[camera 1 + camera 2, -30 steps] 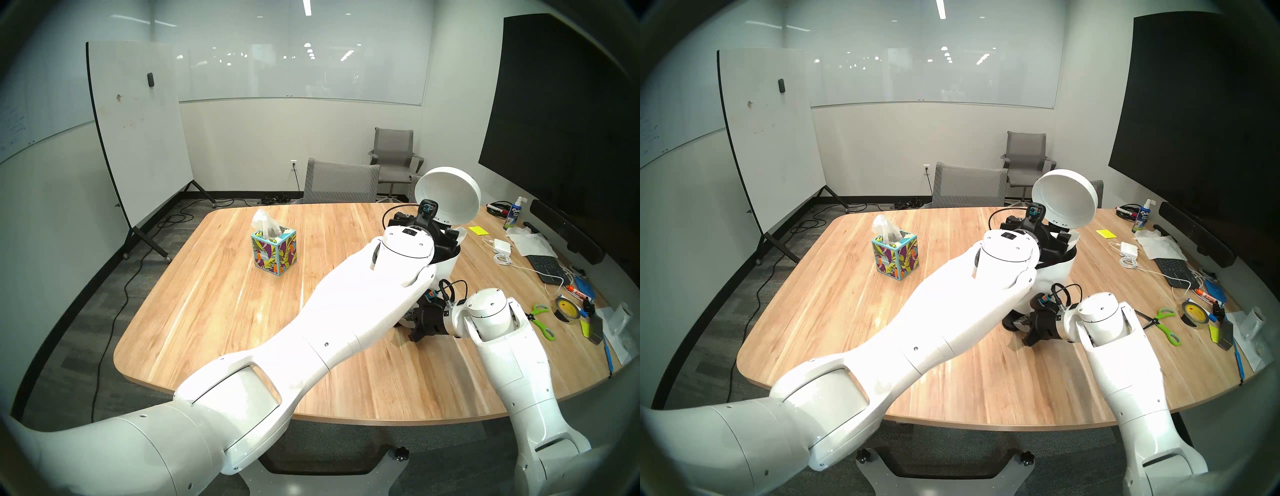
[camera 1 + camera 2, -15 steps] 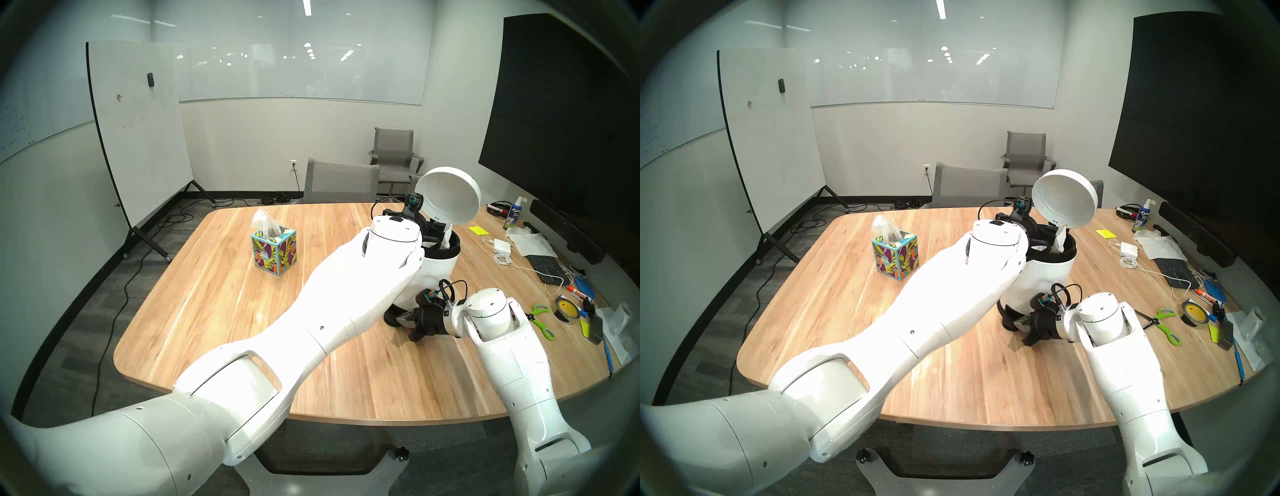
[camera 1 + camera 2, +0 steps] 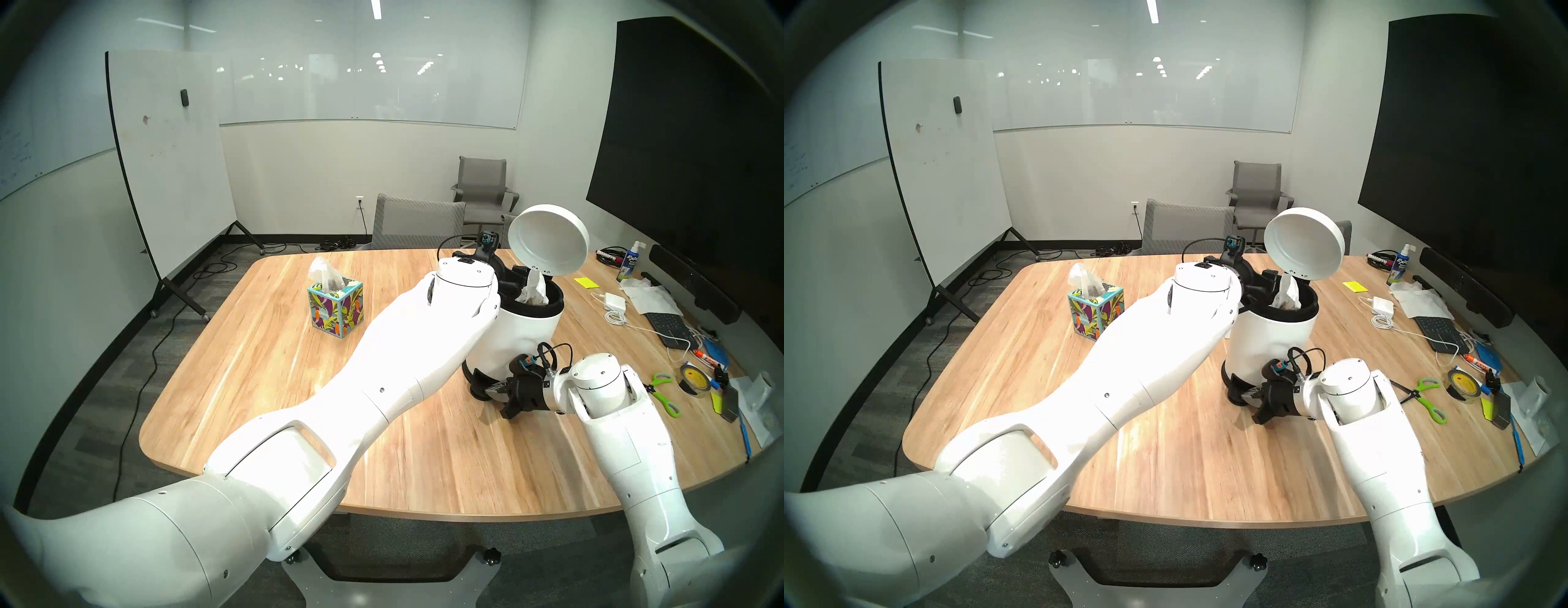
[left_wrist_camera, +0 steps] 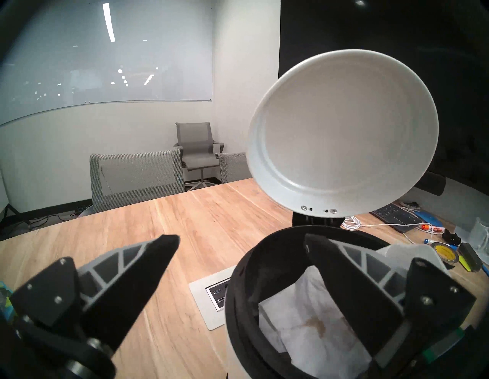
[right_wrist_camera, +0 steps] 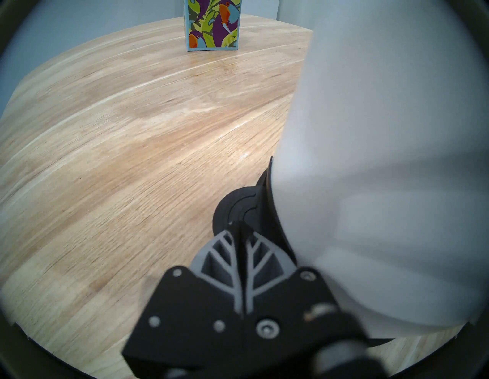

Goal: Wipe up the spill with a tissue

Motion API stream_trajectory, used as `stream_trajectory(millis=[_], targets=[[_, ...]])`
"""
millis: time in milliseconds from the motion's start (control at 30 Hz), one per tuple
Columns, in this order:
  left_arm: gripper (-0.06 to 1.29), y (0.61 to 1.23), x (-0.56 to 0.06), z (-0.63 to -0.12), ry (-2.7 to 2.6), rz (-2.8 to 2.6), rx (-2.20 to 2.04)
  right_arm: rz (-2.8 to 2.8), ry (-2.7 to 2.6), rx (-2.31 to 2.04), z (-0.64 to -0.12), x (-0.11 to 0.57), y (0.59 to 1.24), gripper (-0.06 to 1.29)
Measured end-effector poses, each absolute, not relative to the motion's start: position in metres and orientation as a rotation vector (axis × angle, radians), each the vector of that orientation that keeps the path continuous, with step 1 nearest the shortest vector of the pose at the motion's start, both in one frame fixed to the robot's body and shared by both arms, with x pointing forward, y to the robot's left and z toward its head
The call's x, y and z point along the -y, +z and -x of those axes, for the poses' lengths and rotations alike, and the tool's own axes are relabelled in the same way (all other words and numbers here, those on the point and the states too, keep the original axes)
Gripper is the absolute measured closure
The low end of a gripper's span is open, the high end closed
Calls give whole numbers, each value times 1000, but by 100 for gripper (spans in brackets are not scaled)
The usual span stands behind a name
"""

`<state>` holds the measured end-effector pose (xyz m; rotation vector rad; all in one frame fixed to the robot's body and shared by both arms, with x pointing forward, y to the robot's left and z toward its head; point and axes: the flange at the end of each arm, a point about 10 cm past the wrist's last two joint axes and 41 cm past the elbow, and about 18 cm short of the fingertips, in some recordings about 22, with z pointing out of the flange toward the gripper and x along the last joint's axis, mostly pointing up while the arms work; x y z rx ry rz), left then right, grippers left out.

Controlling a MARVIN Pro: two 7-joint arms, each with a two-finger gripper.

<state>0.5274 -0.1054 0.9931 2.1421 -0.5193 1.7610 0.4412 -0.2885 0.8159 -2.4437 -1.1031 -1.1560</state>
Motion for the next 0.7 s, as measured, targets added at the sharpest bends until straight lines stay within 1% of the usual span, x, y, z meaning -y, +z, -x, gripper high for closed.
stream_trajectory(millis=[300,700], targets=[[-3,988,86,-546,1758,-2180,482,2444,-1156,1103,-441,289,816,125],[-3,1029,64,-546,1834,-2069,417,2444,-1156,1103,-441,289,816,125]])
